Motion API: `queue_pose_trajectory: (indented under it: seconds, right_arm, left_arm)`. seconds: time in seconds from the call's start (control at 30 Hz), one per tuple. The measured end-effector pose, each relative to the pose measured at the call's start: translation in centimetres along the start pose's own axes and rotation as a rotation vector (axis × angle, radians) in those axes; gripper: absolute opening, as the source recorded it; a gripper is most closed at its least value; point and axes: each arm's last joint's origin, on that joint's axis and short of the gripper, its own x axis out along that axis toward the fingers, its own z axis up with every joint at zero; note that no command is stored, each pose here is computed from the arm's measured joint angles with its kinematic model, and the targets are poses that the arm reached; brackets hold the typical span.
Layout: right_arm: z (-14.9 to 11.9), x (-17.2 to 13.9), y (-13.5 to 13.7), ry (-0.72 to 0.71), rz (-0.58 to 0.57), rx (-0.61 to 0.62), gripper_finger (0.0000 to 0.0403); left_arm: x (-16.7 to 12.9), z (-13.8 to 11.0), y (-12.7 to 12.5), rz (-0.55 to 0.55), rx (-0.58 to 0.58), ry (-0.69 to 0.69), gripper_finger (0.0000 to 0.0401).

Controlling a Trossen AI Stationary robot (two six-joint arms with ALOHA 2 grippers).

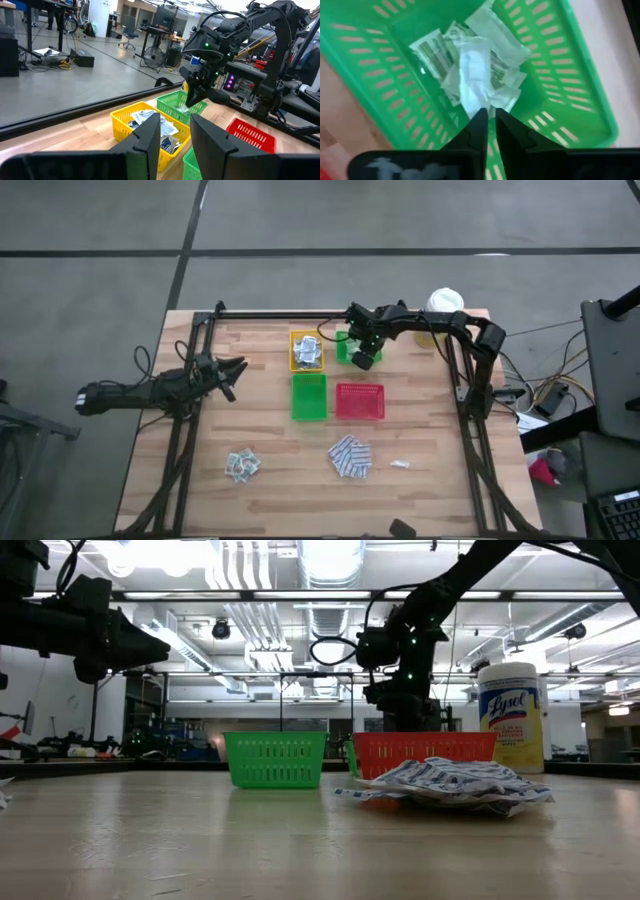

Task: Pick & Place First Aid Supplies
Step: Put the green bandage pack into the top green bin

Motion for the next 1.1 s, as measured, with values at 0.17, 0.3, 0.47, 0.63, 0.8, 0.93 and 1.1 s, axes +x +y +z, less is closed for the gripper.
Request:
queue_pose_trajectory:
  seconds: [0.17, 0.3, 0.47, 0.63, 0.8, 0.93, 1.1]
  right_arm:
    - [0.0, -0.3, -0.3, -0.003, -0.005, 0.007, 0.0076]
    - [0.2, -2.0, -0.3, -0.001, 0.0, 0.017, 0.0094]
    - [0.1, -5.5, 0.2, -0.008, 0.005, 0.008, 0.0101]
    - [-1.1, -9.2, 1.5, -0.06, 0.033, -0.014, 0.0095]
    - [-3.6, -12.4, 3.0, -0.102, 0.182, 0.001, 0.0083]
    - [-6.2, -14.3, 4.7, -0.124, 0.314, -0.028, 0.0073]
    - [-9.8, -15.6, 6.9, -0.137, 0.372, -0.07, 0.0064]
  left_arm:
    - [0.0, 0.0, 0.0, 0.0, 0.0, 0.0, 0.0108]
    - [0.0, 0.0, 0.0, 0.0, 0.001, 0.0, 0.0108]
    - [0.0, 0.0, 0.0, 0.0, 0.001, 0.0, 0.0108]
    - [0.0, 0.0, 0.0, 0.0, 0.001, 0.0, 0.0108]
    - [0.0, 0.0, 0.0, 0.0, 0.0, 0.0, 0.0108]
    - [0.0, 0.0, 0.0, 0.0, -0.001, 0.0, 0.0108]
    - [0.0, 0.0, 0.0, 0.0, -0.001, 0.0, 0.0108]
